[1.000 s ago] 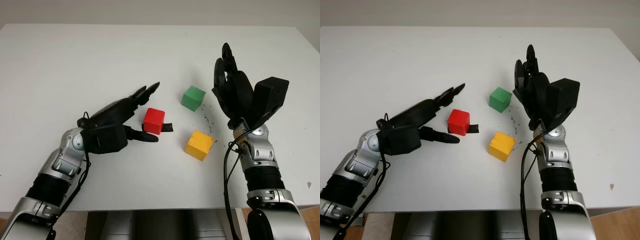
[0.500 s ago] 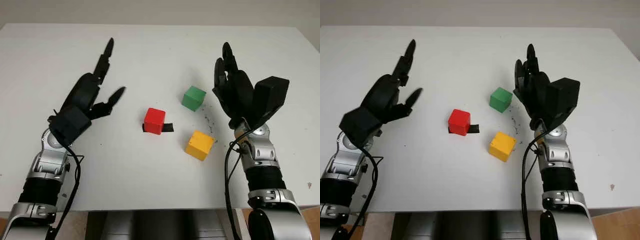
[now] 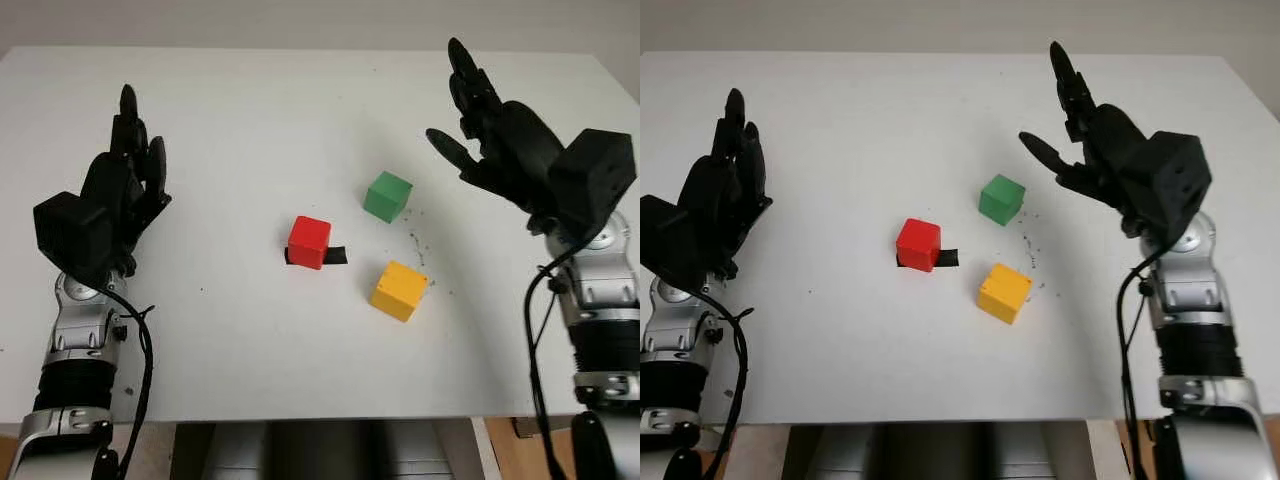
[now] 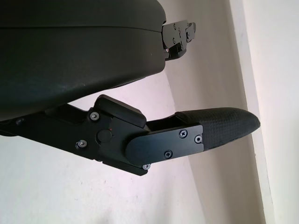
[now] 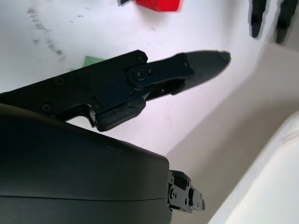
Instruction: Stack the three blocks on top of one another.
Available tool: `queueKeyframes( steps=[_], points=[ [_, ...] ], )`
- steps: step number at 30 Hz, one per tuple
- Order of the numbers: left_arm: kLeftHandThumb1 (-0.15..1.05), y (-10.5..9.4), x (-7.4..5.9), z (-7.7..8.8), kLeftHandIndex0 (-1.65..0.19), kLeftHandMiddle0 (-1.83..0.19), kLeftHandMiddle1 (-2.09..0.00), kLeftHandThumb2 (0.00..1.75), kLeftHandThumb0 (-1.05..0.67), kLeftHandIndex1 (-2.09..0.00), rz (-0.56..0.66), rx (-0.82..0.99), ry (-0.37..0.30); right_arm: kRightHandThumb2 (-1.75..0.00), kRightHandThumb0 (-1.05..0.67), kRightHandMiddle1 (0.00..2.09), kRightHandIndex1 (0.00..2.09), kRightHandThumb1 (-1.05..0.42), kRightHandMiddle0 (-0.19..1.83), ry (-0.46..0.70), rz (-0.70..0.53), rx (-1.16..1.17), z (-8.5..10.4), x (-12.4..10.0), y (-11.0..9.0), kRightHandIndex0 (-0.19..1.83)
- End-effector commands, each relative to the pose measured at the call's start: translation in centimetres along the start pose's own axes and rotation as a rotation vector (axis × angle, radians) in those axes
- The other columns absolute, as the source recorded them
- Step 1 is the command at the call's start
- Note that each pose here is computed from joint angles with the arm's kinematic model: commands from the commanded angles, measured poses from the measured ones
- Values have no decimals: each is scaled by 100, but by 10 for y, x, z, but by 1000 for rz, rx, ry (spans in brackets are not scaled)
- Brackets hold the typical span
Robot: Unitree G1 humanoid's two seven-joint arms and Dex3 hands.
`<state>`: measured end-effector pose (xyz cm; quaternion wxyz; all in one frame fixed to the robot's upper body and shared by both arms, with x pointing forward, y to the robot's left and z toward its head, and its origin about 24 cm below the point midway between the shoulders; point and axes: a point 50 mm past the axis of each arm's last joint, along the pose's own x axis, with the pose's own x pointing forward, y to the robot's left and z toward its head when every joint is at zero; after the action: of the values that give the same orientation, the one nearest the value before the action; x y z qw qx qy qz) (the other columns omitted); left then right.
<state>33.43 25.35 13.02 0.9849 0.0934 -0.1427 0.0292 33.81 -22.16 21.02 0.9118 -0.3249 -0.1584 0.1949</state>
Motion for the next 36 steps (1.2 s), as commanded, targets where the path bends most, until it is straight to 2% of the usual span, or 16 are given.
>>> queueKeyframes(
  steps=[1,6,12,17,28,36],
  points=[
    [105,0,-3,-4,19,19,0,64,-91,0,12,-6,16,-3,-77,8,6,-90,-9,-17,49,-145,17,-3,-7,-14],
    [105,-2,-4,-9,19,19,0,67,-89,0,-11,4,28,-3,-79,11,7,-82,1,-92,171,-488,43,-7,-5,-10],
    [105,-6,-4,-10,19,19,0,69,-88,0,-25,25,35,-4,-75,18,9,-75,22,-120,245,-792,59,-12,0,-5],
    [105,-10,-2,-9,19,19,0,67,-88,0,-15,25,32,-5,-63,16,8,-75,39,-129,340,-966,68,-16,9,0],
    [105,-12,-1,-7,19,19,0,61,-85,0,4,32,22,-5,-52,11,9,-71,50,-242,443,-1089,68,-29,20,12],
    [105,-13,1,-5,19,19,0,60,-84,0,1,62,14,-6,-56,7,6,-72,49,-299,483,-1090,54,-35,35,9]
  ],
)
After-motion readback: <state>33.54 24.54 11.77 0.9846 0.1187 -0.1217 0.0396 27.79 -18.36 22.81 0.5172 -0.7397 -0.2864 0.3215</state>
